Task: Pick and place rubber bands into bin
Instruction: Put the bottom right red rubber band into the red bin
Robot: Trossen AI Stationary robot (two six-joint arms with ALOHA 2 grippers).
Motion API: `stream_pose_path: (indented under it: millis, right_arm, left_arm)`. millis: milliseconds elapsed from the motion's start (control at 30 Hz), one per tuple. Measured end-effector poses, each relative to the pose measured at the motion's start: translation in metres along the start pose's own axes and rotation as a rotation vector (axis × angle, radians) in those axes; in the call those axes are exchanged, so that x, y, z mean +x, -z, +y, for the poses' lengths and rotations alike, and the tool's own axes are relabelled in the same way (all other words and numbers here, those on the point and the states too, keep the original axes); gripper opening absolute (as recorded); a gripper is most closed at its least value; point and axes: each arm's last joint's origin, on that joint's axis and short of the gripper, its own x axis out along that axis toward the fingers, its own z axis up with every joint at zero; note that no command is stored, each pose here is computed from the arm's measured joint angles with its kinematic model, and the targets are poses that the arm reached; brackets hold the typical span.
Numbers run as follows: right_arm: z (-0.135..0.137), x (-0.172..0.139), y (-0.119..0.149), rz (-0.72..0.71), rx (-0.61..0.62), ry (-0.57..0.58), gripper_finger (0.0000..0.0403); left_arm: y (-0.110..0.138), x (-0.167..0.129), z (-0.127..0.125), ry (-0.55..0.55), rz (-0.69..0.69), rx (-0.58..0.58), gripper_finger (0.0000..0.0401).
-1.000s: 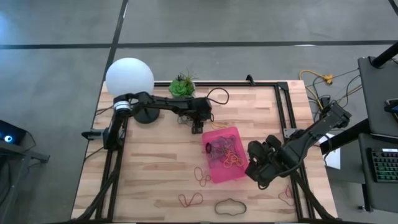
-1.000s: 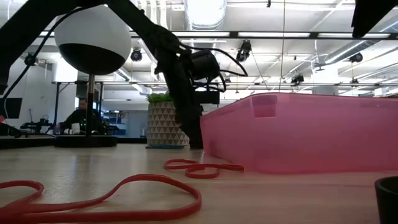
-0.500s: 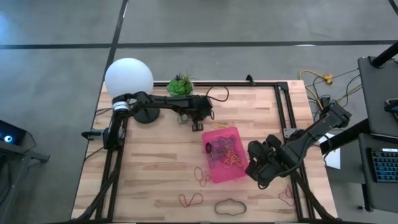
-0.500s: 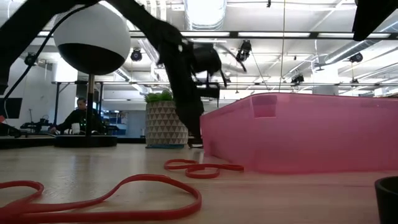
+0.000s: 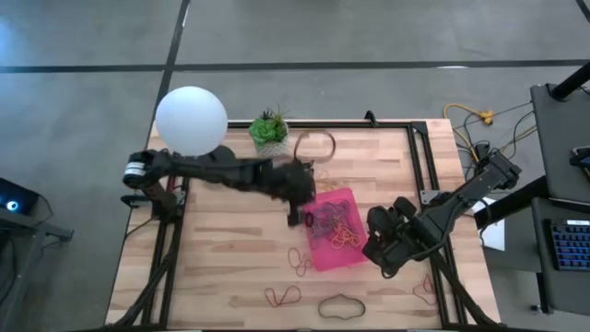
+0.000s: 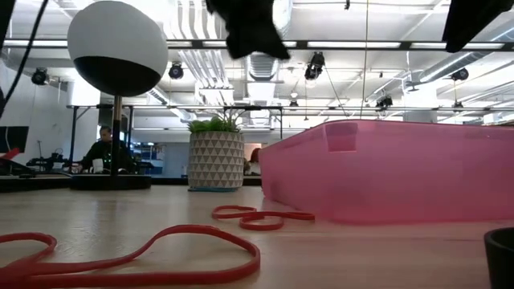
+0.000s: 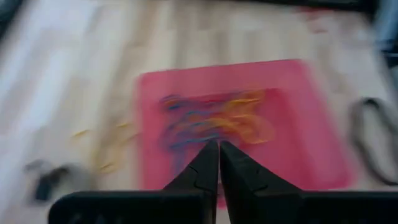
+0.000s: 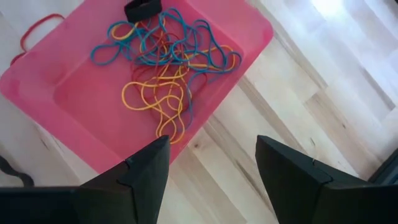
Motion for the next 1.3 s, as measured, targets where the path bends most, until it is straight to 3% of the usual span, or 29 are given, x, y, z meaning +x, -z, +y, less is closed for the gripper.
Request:
stream_pose_path:
  millis: [133, 233, 333, 500, 633, 733, 1033, 1300]
  right_arm:
    - [0.001, -0.001, 0.004, 0.062, -0.052, -0.023, 0.0224]
    - [0.005, -0.003, 0.018, 0.255, -0.184, -0.102, 0.0224]
    - [0.009, -0.005, 0.047, 0.452, -0.274, -0.142, 0.0224]
    - [0.012, -0.004, 0.109, 0.66, -0.275, -0.175, 0.0224]
    - [0.009, 0.001, 0.149, 0.691, -0.285, -0.194, 0.0224]
    - [0.003, 0.007, 0.164, 0.678, -0.393, -0.213, 0.0224]
    - [-0.002, 0.028, 0.17, 0.621, -0.876, -0.362, 0.0224]
    - [-0.004, 0.056, 0.17, 0.597, -1.001, -0.451, 0.0224]
  left_arm:
    - [0.003, 0.0, -0.037, 0.088, -0.028, 0.041, 0.0]
    - [0.014, 0.003, -0.049, 0.096, 0.044, 0.055, 0.0]
    - [0.026, 0.003, -0.055, 0.07, 0.112, 0.057, 0.0]
    - [0.033, -0.004, -0.064, 0.078, 0.156, 0.037, 0.0]
    - [0.032, -0.004, -0.07, 0.094, 0.135, 0.042, 0.0]
    - [0.031, -0.004, -0.071, 0.101, 0.117, 0.034, 0.0]
    - [0.031, -0.005, -0.075, 0.103, 0.115, -0.038, 0.0]
    - [0.031, -0.006, -0.077, 0.069, 0.106, -0.072, 0.0]
